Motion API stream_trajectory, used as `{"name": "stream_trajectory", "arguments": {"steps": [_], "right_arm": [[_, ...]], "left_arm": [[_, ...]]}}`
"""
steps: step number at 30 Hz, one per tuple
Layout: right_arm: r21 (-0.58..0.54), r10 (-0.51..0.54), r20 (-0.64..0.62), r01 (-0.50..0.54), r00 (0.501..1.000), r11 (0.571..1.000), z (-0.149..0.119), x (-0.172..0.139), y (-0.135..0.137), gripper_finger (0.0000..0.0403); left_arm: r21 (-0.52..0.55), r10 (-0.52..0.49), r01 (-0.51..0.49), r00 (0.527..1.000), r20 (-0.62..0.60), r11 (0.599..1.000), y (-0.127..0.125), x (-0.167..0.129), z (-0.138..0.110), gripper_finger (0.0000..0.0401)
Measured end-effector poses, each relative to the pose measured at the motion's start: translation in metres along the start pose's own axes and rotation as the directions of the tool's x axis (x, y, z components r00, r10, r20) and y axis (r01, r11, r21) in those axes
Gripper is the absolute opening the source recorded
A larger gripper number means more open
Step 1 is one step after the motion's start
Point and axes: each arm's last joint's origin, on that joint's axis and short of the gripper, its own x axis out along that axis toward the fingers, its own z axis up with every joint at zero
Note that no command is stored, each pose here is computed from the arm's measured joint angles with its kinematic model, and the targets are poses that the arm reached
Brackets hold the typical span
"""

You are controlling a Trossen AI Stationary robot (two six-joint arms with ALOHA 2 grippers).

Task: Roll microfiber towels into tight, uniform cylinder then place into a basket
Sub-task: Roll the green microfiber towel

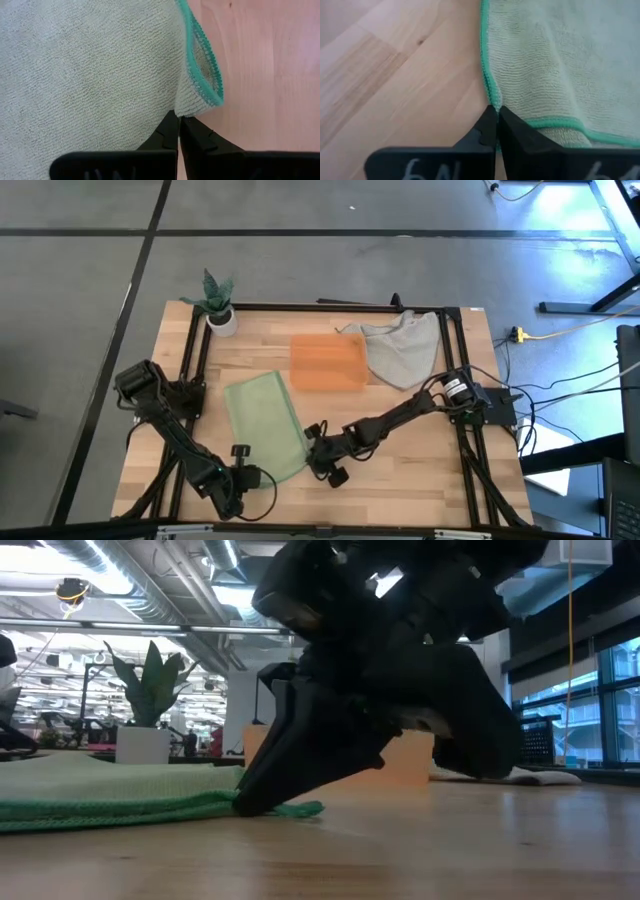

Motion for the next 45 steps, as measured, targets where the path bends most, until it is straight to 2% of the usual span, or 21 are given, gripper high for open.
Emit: {"name": "stream_trajectory", "arguments": {"steps": [8,14,20,24,29,32,35,39,45], "right_arm": [[0.047,0.094,-0.095,-0.090,0.991,0.995,0.022,-0.008,-0.005,0.0004],[0.199,0.101,-0.082,-0.083,0.992,0.977,0.046,-0.018,-0.016,0.0002],[0.304,0.096,-0.071,-0.070,0.993,0.950,0.052,-0.022,-0.031,0.0002],[0.354,0.249,-0.056,-0.214,0.967,0.910,0.049,-0.024,-0.037,0.0002],[0.338,0.440,-0.041,-0.402,0.897,0.851,0.045,-0.027,-0.032,0.0002],[0.342,0.492,-0.012,-0.459,0.870,0.820,0.047,-0.028,-0.031,0.0002],[0.400,0.478,0.009,-0.441,0.879,0.803,0.049,-0.028,-0.032,0.0002],[0.512,0.406,0.003,-0.350,0.914,0.784,0.048,-0.027,-0.042,0.0004],[0.568,0.345,-0.006,-0.281,0.939,0.774,0.043,-0.027,-0.058,0.0003]], "left_arm": [[-0.061,-0.038,0.040,0.999,0.026,0.997,0.002,-0.013,0.004,0.0000],[-0.120,-0.075,0.075,0.997,0.002,0.990,0.003,-0.020,0.005,0.0000],[-0.183,-0.068,0.062,0.997,-0.027,0.981,0.005,-0.021,0.003,0.0000],[-0.245,-0.054,0.045,0.998,-0.029,0.968,0.006,-0.021,0.003,0.0000],[-0.239,-0.111,0.115,0.993,0.029,0.964,0.000,-0.022,0.008,0.0000],[-0.246,-0.150,0.155,0.988,0.038,0.957,-0.002,-0.022,0.010,0.0000],[-0.261,-0.166,0.168,0.986,0.030,0.951,-0.003,-0.022,0.010,0.0000],[-0.310,-0.155,0.150,0.988,0.011,0.939,0.000,-0.021,0.011,0.0000],[-0.391,-0.122,0.102,0.992,-0.026,0.915,0.007,-0.019,0.012,0.0000]]}}
